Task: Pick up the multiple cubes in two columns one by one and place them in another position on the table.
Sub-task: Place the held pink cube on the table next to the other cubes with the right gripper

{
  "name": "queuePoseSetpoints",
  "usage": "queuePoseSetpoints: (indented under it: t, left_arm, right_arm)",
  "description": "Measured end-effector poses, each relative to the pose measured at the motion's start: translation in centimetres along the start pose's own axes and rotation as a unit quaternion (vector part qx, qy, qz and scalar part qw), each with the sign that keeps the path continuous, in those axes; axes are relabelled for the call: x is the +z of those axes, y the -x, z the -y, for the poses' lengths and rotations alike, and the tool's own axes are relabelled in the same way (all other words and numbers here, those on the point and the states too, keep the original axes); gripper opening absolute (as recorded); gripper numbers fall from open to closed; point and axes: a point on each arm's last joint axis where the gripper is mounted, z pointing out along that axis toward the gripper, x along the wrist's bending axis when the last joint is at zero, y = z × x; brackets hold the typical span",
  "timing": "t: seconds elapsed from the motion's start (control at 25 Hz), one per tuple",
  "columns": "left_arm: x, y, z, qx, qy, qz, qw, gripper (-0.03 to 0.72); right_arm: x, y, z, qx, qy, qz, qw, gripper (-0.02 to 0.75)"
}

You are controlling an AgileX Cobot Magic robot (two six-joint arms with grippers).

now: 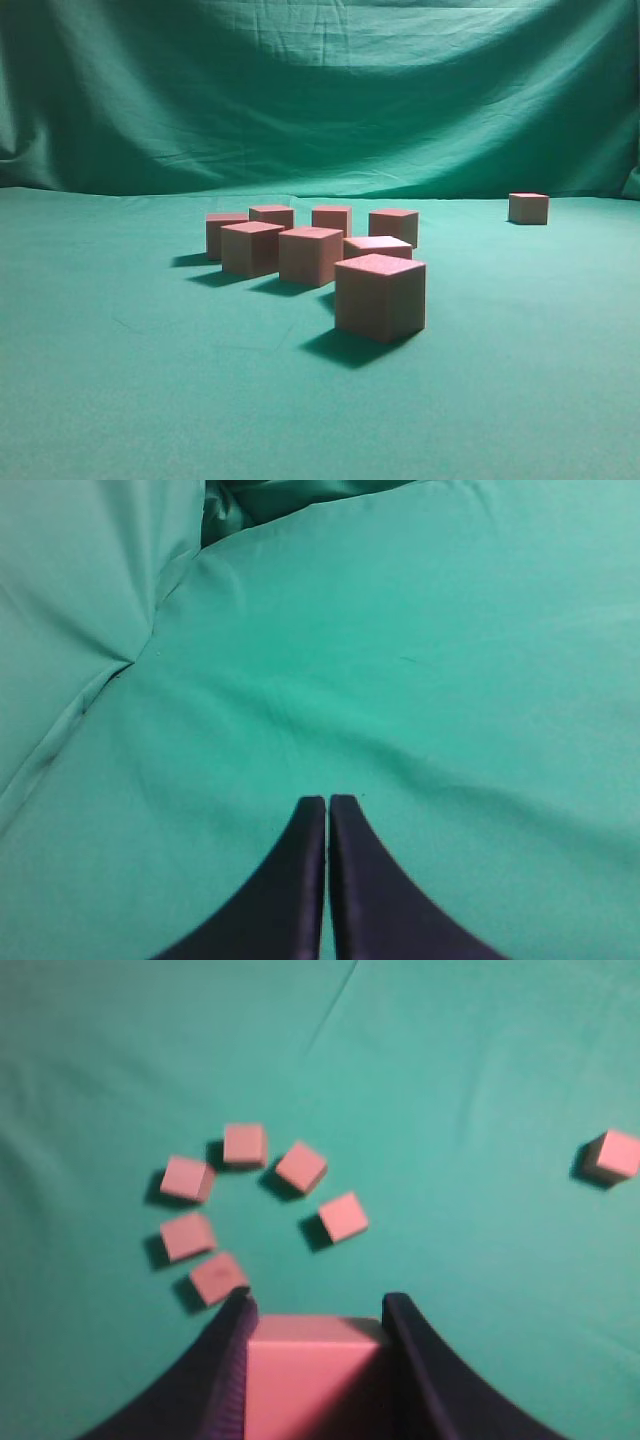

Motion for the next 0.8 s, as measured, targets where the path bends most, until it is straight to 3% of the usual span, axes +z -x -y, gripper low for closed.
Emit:
queuePoseSetpoints:
  t: [0.12,0.28,0.52,0.64,0.8]
  left_arm:
    - [0.0,0.0,0.0,0.000,0.000,0.000,1.000,0.000]
    - [0.0,0.0,0.0,0.000,0.000,0.000,1.000,0.000]
    - [0.0,0.0,0.0,0.000,0.000,0.000,1.000,0.000]
    - [0.0,0.0,0.0,0.000,0.000,0.000,1.000,0.000]
    - [0.0,0.0,0.0,0.000,0.000,0.000,1.000,0.000]
  right_arm:
    - [0.7,-2.0,4.0,-0.038,-0.022,-0.024,0.999,0.265]
    - [1.7,-5.0,8.4,-0.108,-0.028,-0.094,0.989,0.265]
    - [5.4,-8.6,12.6,-0.230,-0.064,-0.190,0.952,0.265]
    - [7.4,-10.5,13.1,-0.293,-0.065,-0.206,0.931,0.265]
    - [11.0,-11.9,12.9,-0.318,-0.074,-0.196,0.925,0.265]
